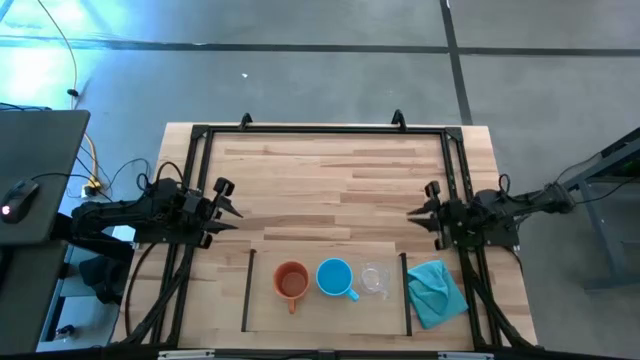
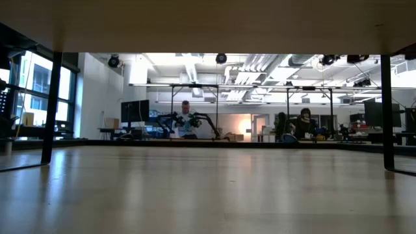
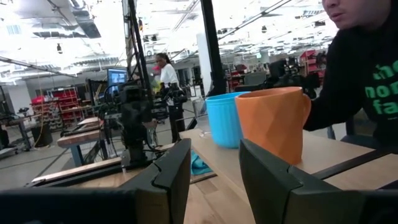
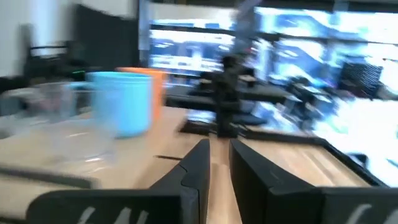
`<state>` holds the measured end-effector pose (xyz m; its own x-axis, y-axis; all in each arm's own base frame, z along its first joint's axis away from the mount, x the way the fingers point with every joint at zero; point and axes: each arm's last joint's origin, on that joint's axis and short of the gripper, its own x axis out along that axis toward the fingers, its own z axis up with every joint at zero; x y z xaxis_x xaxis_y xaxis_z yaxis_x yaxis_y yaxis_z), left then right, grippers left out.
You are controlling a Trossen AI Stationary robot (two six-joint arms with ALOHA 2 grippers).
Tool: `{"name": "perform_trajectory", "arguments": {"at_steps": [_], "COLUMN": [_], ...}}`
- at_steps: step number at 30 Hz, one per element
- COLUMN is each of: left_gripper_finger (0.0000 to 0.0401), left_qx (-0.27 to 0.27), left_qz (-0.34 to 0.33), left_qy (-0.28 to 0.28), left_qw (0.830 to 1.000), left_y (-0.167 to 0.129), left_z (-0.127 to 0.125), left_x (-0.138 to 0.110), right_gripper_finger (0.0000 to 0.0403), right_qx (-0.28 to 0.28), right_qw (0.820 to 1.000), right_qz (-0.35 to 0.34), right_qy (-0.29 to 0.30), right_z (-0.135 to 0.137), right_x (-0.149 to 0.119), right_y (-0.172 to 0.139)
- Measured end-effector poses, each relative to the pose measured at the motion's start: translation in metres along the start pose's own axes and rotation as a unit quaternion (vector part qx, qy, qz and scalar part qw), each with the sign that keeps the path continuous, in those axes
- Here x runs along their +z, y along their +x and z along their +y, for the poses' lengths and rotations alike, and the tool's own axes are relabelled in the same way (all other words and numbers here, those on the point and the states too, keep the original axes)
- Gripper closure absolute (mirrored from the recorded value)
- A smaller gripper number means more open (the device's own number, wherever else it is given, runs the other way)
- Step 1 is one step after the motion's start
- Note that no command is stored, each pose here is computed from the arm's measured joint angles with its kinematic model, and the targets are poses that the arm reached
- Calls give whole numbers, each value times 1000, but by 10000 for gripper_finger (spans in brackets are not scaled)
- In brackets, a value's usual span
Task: Stack small to large cups/mugs on shelf
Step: Return to Home Position
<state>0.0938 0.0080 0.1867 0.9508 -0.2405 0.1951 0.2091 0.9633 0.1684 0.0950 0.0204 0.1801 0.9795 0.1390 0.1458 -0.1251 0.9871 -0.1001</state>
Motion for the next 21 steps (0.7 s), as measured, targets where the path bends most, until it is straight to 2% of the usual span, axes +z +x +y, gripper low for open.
{"name": "perform_trajectory", "arguments": {"at_steps": [2, 7, 16, 21], "left_gripper_finger": [277, 277, 277, 277], "left_qx": [0, -2, -2, -2], "left_qz": [0, 0, 2, 2], "left_qy": [0, -4, -6, -6], "left_qw": [1000, 1000, 1000, 1000], "left_y": [0, 0, 0, 0], "left_z": [0, 0, 0, 0], "left_x": [0, 0, 0, 0], "right_gripper_finger": [352, 352, 352, 352], "right_qx": [-33, -53, -69, -67], "right_qw": [999, 997, 997, 996], "right_qz": [14, 29, 38, 52], "right_qy": [22, 51, 9, 5], "right_z": [-4, -8, -9, -9], "right_x": [-3, -6, -7, -10], "right_y": [0, 0, 0, 0]}}
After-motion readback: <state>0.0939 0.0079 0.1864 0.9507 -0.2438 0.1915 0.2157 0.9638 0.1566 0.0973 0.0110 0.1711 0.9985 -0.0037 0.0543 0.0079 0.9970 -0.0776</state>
